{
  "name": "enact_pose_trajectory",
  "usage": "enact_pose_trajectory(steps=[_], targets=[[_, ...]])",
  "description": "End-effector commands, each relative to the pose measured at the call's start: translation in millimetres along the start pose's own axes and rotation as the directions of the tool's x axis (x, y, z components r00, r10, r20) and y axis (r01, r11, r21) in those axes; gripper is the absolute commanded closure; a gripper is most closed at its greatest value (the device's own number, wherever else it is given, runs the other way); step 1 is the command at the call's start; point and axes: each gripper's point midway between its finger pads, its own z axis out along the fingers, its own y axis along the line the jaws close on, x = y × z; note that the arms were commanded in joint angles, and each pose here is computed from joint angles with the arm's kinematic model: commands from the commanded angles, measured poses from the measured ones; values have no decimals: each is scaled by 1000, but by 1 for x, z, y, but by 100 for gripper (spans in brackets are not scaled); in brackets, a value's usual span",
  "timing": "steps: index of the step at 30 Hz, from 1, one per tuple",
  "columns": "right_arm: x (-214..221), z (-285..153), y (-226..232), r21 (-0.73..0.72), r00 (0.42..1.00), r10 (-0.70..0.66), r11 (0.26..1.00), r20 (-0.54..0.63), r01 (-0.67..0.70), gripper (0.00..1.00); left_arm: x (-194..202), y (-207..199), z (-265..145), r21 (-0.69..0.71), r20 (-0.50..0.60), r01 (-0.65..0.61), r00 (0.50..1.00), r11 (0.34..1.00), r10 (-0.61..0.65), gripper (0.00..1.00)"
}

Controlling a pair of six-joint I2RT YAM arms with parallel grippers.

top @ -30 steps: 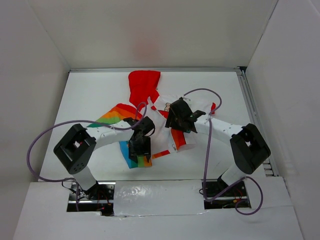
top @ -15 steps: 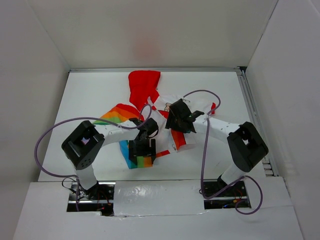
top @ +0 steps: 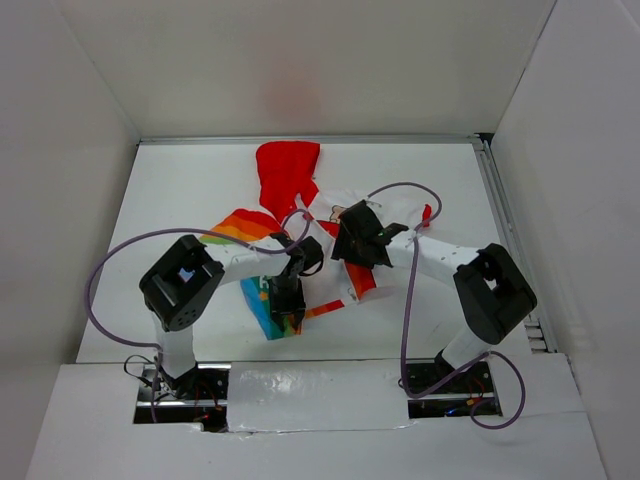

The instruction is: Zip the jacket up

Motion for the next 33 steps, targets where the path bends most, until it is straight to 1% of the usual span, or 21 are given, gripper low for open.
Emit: enact_pose_trajectory(steps=[1,2,3,4,6,7,9,13,14,17,18,19,20,22,23,24,27,28,29,32,33], targets=[[-3,-2,-6,11,999,20,1000,25,-20,33,-3,22,23,-159,41,64,997,985,-59,55],[-4,-2,-7,15,999,22,1000,27,-23,33,-2,24,23,-167,44,59,998,984,-52,55],[-6,-2,-7,9,999,25,1000,33,-25,33,-2,25,19,-156,54,60,997,986,-52,60],[-5,-1,-7,8,999,24,1000,29,-24,33,0,26,18,-151,55,57,997,987,-49,74],[-6,-1,-8,8,999,26,1000,29,-26,33,0,24,8,-109,74,47,996,993,-39,85],[-7,0,-9,11,999,27,1000,27,-27,33,-1,21,4,-85,89,40,995,996,-32,94],[-7,1,-9,10,999,30,1000,27,-30,33,-1,16,-10,-23,119,-2,993,1000,5,100],[-8,-1,-9,-1,999,16,1000,32,-16,33,-3,0,-39,122,203,-119,975,985,93,100],[-11,-4,-7,-16,999,13,1000,44,-13,33,-7,-7,-44,162,239,-180,961,970,138,100],[-15,-16,5,-103,997,-11,995,70,18,34,-6,-21,-70,282,331,-297,923,913,198,100],[-8,-19,7,-137,998,-23,990,51,30,34,-4,-21,-80,317,366,-325,909,891,201,100],[-13,-31,14,-187,996,-45,981,79,59,34,-5,-22,-85,337,390,-342,899,877,200,100],[-13,-36,16,-216,994,-50,974,98,70,34,-6,-23,-92,361,440,-388,873,848,212,100],[-18,-55,23,-264,986,-77,958,149,115,33,-8,-23,-101,393,474,-411,857,823,202,100],[-18,-60,22,-260,983,-87,957,161,127,33,-8,-23,-106,411,501,-427,844,806,192,100],[-21,-64,19,-238,979,-91,962,182,134,32,-11,-21,-108,419,505,-420,845,805,178,100],[-18,-73,4,-163,975,-132,973,180,162,32,-17,-23,-112,444,537,-437,829,783,158,100],[-10,-71,-5,-125,976,-160,976,149,179,32,-16,-25,-108,452,531,-447,830,772,171,100],[-8,-71,-6,-109,970,-195,971,142,211,32,-20,-32,-109,462,545,-465,820,755,172,100],[3,-59,-22,-5,955,-289,957,72,290,32,-25,-39,-97,460,521,-470,830,754,200,100],[3,-53,-29,69,951,-304,951,62,300,32,-27,-43,-92,460,509,-472,834,752,213,100]])
